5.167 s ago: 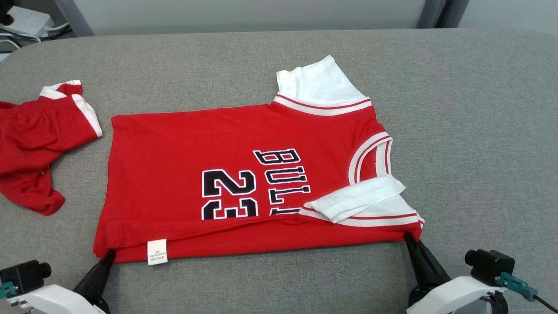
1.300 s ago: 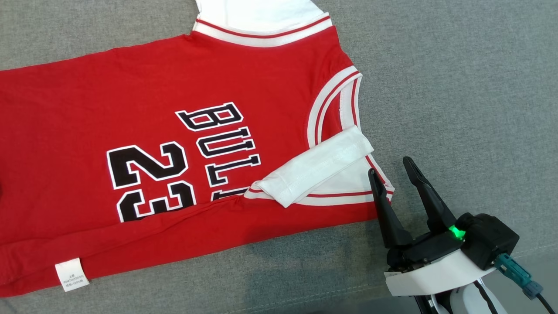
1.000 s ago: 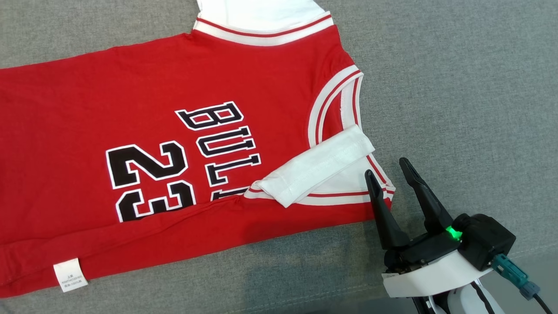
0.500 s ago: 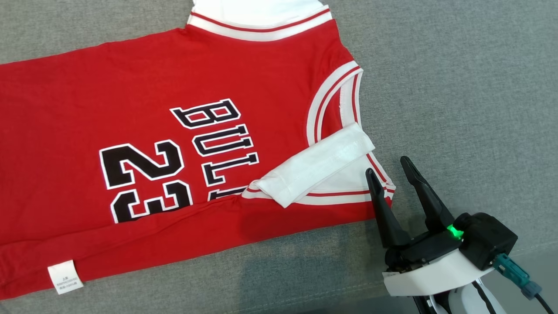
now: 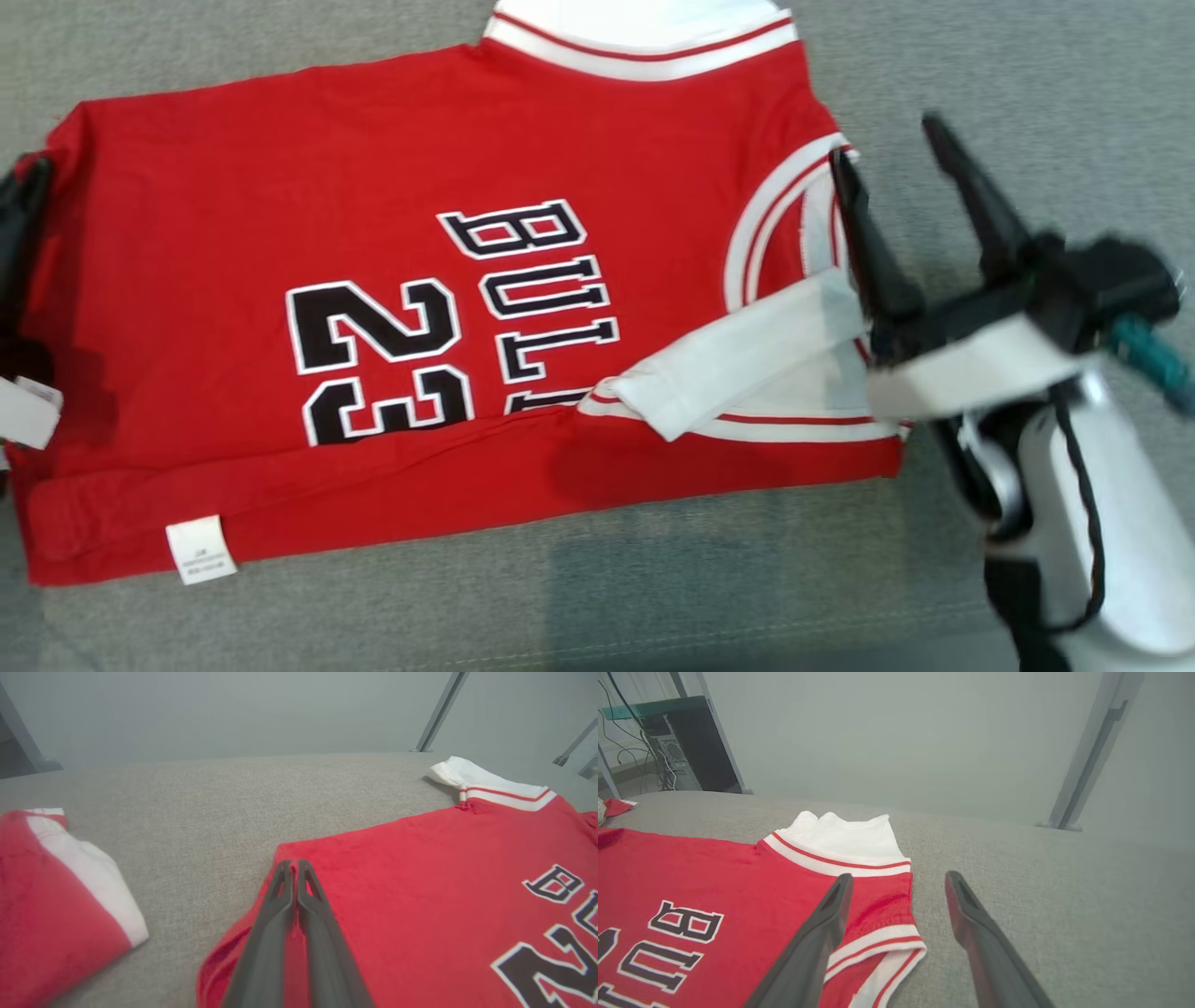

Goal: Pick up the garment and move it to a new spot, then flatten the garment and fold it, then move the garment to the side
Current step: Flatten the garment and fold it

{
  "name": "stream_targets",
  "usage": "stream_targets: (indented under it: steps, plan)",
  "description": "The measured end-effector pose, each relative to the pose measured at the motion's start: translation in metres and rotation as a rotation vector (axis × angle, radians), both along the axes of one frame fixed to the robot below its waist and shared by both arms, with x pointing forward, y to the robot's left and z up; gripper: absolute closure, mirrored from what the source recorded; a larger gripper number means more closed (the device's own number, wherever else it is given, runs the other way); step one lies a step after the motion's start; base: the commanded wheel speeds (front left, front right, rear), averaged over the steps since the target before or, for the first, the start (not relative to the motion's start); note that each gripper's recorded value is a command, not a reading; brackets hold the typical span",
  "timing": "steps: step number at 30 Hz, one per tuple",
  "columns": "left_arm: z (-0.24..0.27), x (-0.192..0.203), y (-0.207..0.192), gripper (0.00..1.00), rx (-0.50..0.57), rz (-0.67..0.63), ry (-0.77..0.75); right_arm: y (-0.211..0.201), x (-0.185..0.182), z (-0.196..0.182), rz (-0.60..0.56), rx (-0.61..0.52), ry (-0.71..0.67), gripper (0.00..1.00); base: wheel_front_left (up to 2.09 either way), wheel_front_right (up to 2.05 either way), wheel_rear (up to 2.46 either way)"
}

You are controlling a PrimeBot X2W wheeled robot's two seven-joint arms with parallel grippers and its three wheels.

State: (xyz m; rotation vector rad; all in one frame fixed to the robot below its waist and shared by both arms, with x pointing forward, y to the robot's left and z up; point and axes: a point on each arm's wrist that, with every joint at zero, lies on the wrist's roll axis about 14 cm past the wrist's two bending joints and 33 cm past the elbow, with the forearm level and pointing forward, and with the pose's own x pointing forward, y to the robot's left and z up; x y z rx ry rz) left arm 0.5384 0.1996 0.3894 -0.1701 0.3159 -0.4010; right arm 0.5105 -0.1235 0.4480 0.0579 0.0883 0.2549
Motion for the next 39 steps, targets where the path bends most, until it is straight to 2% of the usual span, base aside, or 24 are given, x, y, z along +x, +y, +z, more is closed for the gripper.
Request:
stream_targets:
  steps: [6,15,24,33,35,36,38,39]
  plan:
    - [0.006,-0.008,0.004,1.00,0.006,0.004,-0.033,0.017,0.052,0.010,0.049,-0.062,0.025,0.00,0.00,0.00,0.00]
    - [0.003,-0.011,0.009,1.00,-0.005,0.032,-0.035,0.039,0.112,-0.018,0.076,-0.087,0.126,0.00,0.00,0.00,0.00]
    - [-0.001,-0.015,0.010,1.00,0.001,0.036,-0.033,0.059,0.143,-0.040,0.090,-0.075,0.172,0.00,0.00,0.00,0.00]
    - [-0.001,-0.021,0.010,1.00,0.001,0.039,-0.026,0.064,0.155,-0.059,0.078,-0.065,0.209,0.00,0.00,0.00,0.00]
    - [0.000,-0.021,0.009,1.00,-0.003,0.041,-0.027,0.063,0.156,-0.062,0.072,-0.052,0.223,0.31,0.00,0.00,0.00]
    - [0.001,-0.022,0.008,1.00,-0.008,0.041,-0.029,0.063,0.156,-0.063,0.069,-0.043,0.227,0.51,0.00,0.00,0.00]
    - [0.001,-0.022,0.006,1.00,-0.013,0.039,-0.030,0.059,0.158,-0.063,0.056,-0.030,0.232,0.68,0.00,0.00,0.00]
    - [0.002,-0.023,0.005,1.00,-0.014,0.037,-0.029,0.058,0.158,-0.065,0.050,-0.016,0.242,0.72,0.00,0.00,0.00]
